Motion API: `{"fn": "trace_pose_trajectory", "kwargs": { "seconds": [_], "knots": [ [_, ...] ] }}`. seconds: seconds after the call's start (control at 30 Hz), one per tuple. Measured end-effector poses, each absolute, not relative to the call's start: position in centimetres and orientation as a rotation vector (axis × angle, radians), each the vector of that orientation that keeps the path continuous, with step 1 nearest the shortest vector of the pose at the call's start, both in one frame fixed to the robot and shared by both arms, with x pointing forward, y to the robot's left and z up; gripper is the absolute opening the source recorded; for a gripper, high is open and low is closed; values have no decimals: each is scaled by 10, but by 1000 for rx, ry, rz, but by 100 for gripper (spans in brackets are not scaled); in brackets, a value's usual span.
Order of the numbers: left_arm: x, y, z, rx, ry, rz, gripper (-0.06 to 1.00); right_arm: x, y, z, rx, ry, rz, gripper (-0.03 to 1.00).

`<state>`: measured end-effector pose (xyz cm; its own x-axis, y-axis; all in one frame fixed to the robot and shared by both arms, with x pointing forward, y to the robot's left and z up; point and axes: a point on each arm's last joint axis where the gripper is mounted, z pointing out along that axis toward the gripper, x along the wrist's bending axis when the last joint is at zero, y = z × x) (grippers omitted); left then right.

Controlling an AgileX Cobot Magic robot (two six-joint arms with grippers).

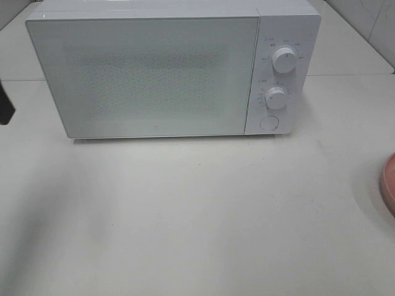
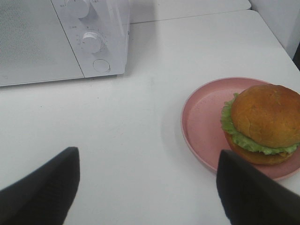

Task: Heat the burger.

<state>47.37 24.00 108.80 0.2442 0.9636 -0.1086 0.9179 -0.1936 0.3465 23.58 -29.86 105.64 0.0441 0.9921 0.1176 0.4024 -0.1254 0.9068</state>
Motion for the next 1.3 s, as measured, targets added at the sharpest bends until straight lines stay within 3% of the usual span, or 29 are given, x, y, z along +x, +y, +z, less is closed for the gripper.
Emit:
{"fn": "trace_pose_trajectory", "kwargs": {
  "seconds": [0.33,1.0,1.3],
  "knots": [
    [418,275,1082,2042,1838,277,90,236,-299,1056,1618,1434,1061,76],
    [312,290,1042,1946,1723,529,90,236,-299,1056,1618,1434,1061,76],
    [288,293,1046,1859,1639,639,90,236,-299,1056,1618,1434,1061,76]
  ]
}}
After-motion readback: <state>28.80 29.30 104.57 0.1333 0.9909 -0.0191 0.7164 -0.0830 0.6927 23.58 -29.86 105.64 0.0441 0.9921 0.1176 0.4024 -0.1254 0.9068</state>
